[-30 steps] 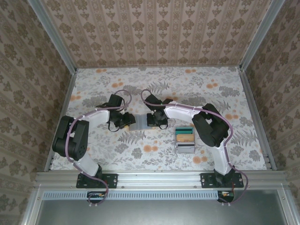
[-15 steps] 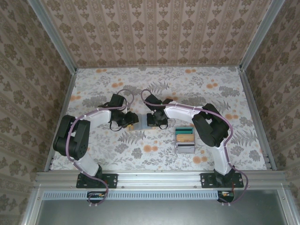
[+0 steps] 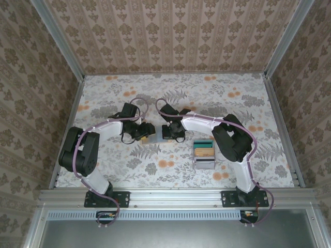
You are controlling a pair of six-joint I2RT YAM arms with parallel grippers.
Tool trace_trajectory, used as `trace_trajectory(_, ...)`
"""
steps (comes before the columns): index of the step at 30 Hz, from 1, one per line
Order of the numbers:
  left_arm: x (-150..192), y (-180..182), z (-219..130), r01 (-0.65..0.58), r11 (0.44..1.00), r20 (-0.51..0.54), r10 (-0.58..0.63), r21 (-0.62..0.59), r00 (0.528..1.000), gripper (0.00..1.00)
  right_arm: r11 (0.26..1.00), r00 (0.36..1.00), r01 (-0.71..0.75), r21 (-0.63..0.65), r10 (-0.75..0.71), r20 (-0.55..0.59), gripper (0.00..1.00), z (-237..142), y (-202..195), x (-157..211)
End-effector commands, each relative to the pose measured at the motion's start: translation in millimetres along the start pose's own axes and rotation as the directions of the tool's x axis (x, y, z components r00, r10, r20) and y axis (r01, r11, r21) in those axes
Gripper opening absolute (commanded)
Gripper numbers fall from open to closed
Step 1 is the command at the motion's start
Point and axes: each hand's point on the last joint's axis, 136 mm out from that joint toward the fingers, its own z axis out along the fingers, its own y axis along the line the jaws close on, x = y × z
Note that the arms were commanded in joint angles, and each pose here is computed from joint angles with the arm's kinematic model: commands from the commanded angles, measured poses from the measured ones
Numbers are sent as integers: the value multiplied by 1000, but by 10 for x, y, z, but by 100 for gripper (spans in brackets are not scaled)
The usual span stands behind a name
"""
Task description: Take the credit cards out of the card holder
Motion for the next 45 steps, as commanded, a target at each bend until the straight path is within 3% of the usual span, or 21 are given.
trace_trajectory(1, -92, -154, -63, -42, 999, 29, 41, 28, 999, 52, 1000, 999, -9, 17, 10, -46, 0, 12, -38, 125)
trace_trajectory(9, -152, 24, -304, -27, 997, 105, 35, -73, 994, 53, 1000, 1000, 6, -7, -6, 25, 0, -238, 29, -92)
trace_trajectory(19, -131, 124, -293, -10, 996, 91, 18, -86, 996, 53, 1000, 999, -13, -6, 13, 49, 0, -284, -88, -278)
trace_trajectory(45, -19, 315, -96, 5, 991, 16, -3, -132, 1000, 53, 1000, 998, -25, 14, 26, -51, 0, 72, -202, -54)
